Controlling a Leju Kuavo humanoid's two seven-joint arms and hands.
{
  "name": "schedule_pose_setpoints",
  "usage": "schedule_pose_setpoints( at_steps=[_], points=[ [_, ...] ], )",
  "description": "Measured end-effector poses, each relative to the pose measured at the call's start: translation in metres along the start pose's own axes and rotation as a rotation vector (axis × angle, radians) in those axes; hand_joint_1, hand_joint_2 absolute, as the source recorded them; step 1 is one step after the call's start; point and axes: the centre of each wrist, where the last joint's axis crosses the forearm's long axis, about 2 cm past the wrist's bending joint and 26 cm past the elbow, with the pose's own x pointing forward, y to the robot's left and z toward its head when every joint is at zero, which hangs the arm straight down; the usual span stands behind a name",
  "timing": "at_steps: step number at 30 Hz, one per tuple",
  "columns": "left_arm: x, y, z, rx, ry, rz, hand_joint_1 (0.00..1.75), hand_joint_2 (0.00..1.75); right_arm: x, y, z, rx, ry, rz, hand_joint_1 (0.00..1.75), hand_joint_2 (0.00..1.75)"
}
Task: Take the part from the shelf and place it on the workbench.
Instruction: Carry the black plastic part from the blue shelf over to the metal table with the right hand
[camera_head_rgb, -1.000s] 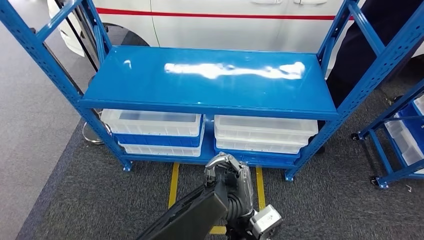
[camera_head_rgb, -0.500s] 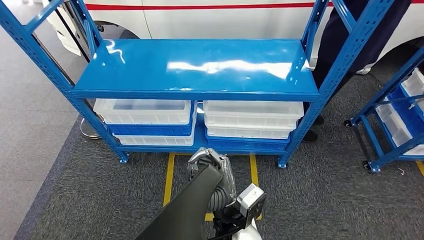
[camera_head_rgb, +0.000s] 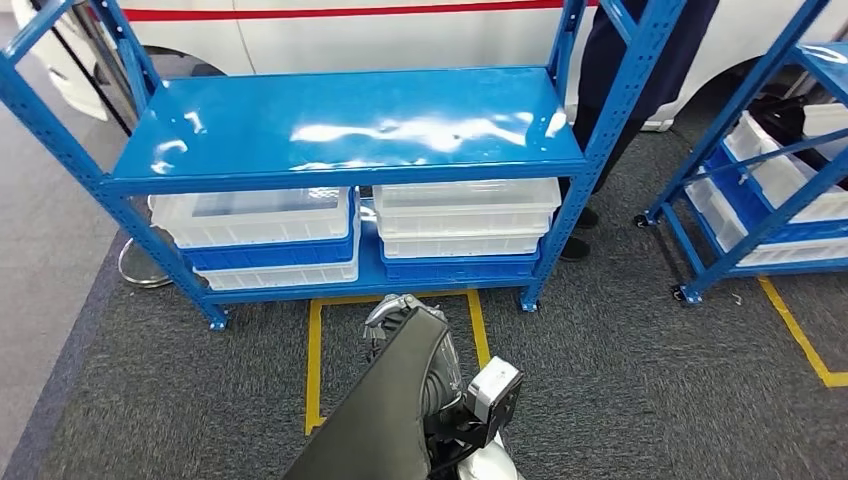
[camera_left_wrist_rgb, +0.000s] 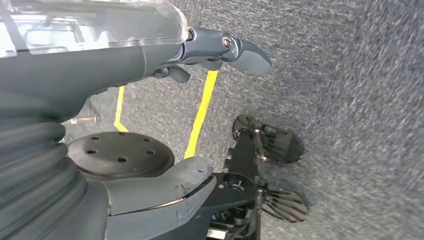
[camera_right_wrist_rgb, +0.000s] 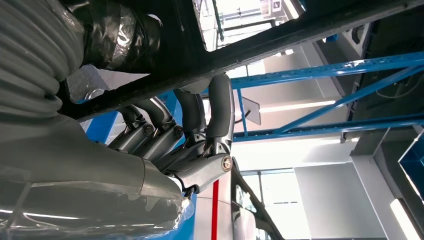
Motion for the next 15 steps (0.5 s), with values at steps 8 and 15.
schedule_pose_setpoints(
  at_steps=[8,15],
  points=[
    [-0.008,0.005,0.001,0.008,0.009,0.019,0.0,1.75,-0.011,0.0,0.015,0.008,0.048,-0.02,1.75,1.75],
    [-0.01,0.012,-0.001,0.016,0.015,0.044,0.0,1.75,-0.016,-0.003,0.028,-0.013,0.067,-0.018,1.75,1.75]
  ],
)
